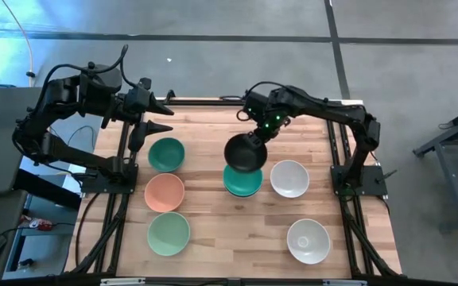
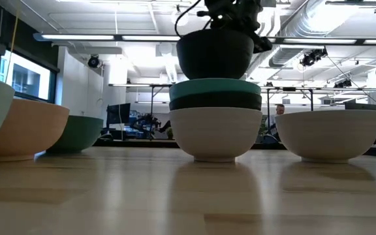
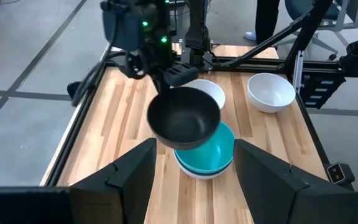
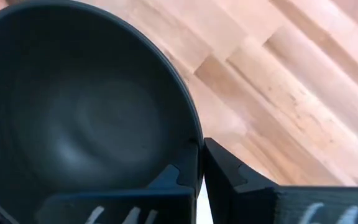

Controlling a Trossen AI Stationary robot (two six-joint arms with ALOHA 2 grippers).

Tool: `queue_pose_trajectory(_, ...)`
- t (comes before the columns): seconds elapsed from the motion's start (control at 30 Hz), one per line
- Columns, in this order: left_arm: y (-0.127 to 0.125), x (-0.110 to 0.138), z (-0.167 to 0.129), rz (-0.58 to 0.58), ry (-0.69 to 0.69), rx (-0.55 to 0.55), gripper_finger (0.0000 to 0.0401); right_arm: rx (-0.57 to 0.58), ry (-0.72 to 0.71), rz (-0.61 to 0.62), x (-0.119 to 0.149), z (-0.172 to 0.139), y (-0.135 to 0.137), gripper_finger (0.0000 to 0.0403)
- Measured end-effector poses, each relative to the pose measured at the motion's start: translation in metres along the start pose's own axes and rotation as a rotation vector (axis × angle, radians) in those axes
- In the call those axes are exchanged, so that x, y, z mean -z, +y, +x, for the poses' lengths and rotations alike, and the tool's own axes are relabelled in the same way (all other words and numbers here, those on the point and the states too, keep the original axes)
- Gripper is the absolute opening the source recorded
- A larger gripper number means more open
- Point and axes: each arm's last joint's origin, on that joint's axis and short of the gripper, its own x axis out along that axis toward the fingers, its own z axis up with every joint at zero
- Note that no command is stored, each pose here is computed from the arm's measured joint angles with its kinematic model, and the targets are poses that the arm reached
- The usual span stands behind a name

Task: Nest bowls inside each other
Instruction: Stack the black bowl on top of the blue bowl

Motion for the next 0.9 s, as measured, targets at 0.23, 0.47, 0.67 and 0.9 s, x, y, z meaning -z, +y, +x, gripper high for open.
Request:
queue_pose_trajectory(0.23, 0.0, 0.0, 0.0, 0.0, 0.0, 0.0, 0.0204, -0.005, 0.017, -0.018, 0.015, 0.003, 0.02, 0.0)
queue_pose_trajectory(0.47, 0.0, 0.0, 0.0, 0.002, 0.0, 0.0, 0.0204, 0.003, 0.011, -0.032, 0.026, 0.006, 0.035, 0.0)
queue_pose_trajectory(0.67, 0.0, 0.0, 0.0, 0.002, 0.0, 0.0, 0.0204, 0.029, -0.007, -0.034, 0.032, 0.007, 0.043, 0.0)
queue_pose_trajectory(0.9, 0.0, 0.0, 0.0, -0.007, 0.0, 0.0, 0.0204, 0.048, -0.023, -0.031, 0.032, 0.009, 0.044, 0.0)
